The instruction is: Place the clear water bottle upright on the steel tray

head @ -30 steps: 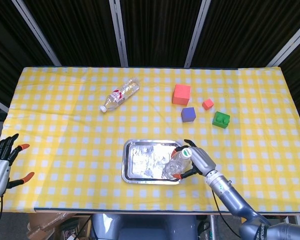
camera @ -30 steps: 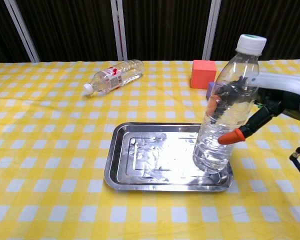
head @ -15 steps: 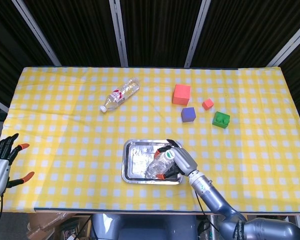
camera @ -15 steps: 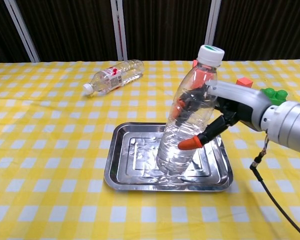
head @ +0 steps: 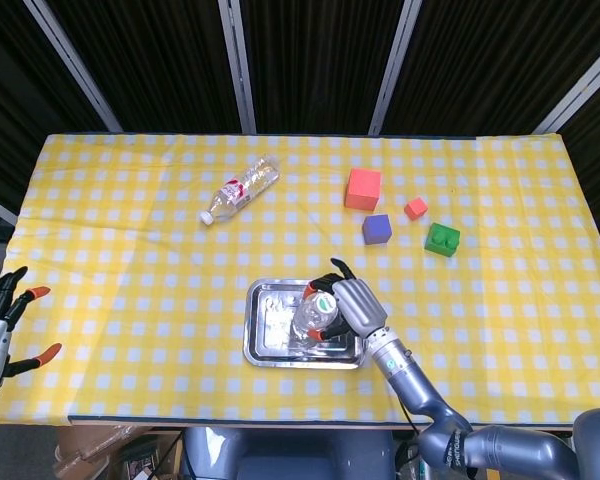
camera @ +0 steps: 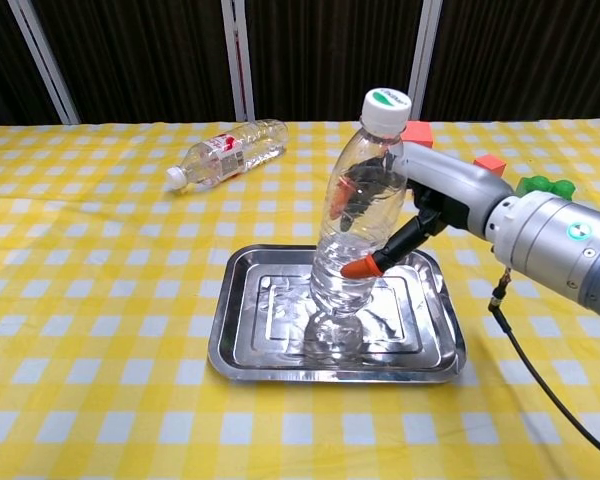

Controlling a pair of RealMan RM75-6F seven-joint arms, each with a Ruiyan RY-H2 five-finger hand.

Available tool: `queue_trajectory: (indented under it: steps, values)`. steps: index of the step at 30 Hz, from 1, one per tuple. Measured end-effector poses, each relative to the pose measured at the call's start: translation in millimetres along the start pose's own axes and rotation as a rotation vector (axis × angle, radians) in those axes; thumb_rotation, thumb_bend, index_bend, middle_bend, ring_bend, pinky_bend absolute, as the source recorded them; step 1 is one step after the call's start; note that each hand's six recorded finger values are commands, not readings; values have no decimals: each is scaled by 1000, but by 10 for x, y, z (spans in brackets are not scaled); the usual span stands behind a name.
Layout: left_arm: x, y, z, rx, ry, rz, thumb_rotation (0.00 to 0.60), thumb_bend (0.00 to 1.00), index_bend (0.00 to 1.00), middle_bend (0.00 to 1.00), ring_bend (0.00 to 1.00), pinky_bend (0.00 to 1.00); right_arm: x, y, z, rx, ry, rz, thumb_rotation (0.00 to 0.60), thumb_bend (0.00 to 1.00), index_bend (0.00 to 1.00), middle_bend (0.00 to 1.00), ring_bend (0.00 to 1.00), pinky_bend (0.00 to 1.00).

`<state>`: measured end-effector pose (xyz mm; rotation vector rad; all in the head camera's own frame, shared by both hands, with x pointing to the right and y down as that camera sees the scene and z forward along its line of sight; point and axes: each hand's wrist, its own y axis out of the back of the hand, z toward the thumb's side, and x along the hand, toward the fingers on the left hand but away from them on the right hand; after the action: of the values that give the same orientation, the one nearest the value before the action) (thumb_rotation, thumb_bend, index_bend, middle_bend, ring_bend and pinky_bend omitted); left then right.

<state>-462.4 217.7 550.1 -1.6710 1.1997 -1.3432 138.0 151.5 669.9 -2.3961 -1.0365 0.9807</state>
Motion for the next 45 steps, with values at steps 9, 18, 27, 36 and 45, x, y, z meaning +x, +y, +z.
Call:
queue_trajectory:
  steps: [9, 18, 27, 36, 45]
  values:
    - [-7, -20, 29, 6, -6, -5, 600, 185, 225, 0, 0, 0, 71, -7, 33, -17, -4, 36, 600, 182, 672, 567, 319, 0]
    - [-6, -13, 17, 5, -4, -4, 600, 185, 225, 0, 0, 0, 43, -76, -29, 26, -10, 33, 600, 183, 672, 567, 319, 0]
    - [-6, -31, 33, 8, -8, -10, 600, 185, 225, 0, 0, 0, 98, -100, -135, 95, -30, 81, 600, 185, 571, 534, 280, 0]
    - [-6, -42, 50, 8, -12, -12, 600, 185, 225, 0, 0, 0, 153, -173, -115, 125, -55, 184, 600, 21, 0, 146, 94, 0]
    - [-4, -41, 45, 7, -13, -13, 600, 185, 224, 0, 0, 0, 163, -208, -25, 89, -73, 210, 600, 12, 0, 75, 57, 0]
